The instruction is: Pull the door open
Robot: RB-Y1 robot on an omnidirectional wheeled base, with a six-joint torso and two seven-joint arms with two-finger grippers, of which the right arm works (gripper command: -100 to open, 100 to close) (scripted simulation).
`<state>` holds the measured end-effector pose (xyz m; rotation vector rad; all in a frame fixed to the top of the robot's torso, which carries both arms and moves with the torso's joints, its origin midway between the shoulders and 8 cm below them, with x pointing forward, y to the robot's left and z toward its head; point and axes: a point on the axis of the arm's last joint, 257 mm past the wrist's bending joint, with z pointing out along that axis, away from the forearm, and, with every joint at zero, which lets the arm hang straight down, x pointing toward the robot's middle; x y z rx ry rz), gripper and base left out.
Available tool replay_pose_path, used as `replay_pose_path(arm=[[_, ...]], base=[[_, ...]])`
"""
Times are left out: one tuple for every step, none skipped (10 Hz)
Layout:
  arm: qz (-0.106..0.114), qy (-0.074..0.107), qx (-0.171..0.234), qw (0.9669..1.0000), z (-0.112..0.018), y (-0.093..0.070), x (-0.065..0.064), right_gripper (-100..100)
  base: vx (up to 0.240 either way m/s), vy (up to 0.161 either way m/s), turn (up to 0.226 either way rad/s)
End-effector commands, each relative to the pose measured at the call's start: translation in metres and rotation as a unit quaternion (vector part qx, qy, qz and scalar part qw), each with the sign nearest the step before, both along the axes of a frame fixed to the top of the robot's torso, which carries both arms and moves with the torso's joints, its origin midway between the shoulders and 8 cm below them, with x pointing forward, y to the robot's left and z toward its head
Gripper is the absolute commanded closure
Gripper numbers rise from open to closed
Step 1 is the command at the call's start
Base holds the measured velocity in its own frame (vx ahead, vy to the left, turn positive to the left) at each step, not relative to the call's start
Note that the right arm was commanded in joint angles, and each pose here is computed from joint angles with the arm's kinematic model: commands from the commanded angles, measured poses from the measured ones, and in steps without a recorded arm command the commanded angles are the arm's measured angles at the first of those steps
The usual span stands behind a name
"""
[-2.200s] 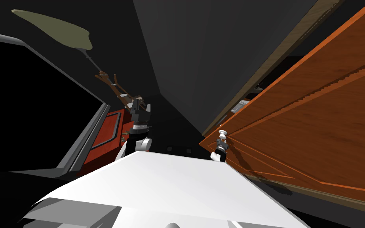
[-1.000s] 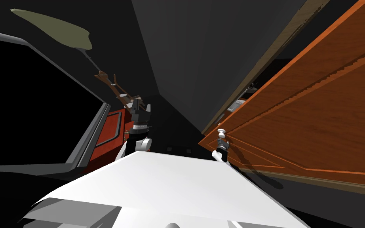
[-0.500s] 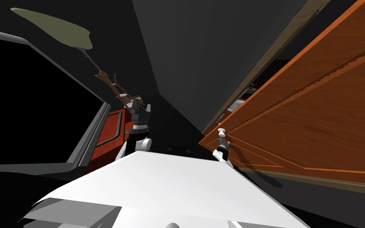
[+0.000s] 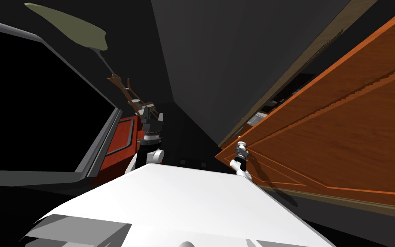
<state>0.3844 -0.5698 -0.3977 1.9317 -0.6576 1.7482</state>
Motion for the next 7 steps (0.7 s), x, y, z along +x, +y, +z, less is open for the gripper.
replay_pose_path(arm=[[0.0,0.002,0.003,1.0,0.0033,-0.0034,0.006,-100],[0.0,0.003,0.005,1.0,0.0054,-0.0059,0.0102,-100],[0.0,0.001,0.003,1.0,0.0055,-0.0038,0.0087,-100],[0.0,0.001,0.003,1.0,0.0055,-0.0038,0.0087,100],[0.0,0.001,0.003,1.0,0.0055,-0.0038,0.0087,100],[0.0,0.001,0.003,1.0,0.0055,-0.0038,0.0087,100],[0.0,0.001,0.003,1.0,0.0055,-0.0038,0.0087,100]], base=[[-0.02,0.033,-0.016],[-0.019,0.025,-0.01],[-0.008,0.01,-0.001],[0.001,-0.004,-0.011],[0.002,-0.006,0.002],[0.0,0.0,0.0],[0.0,0.0,0.0]])
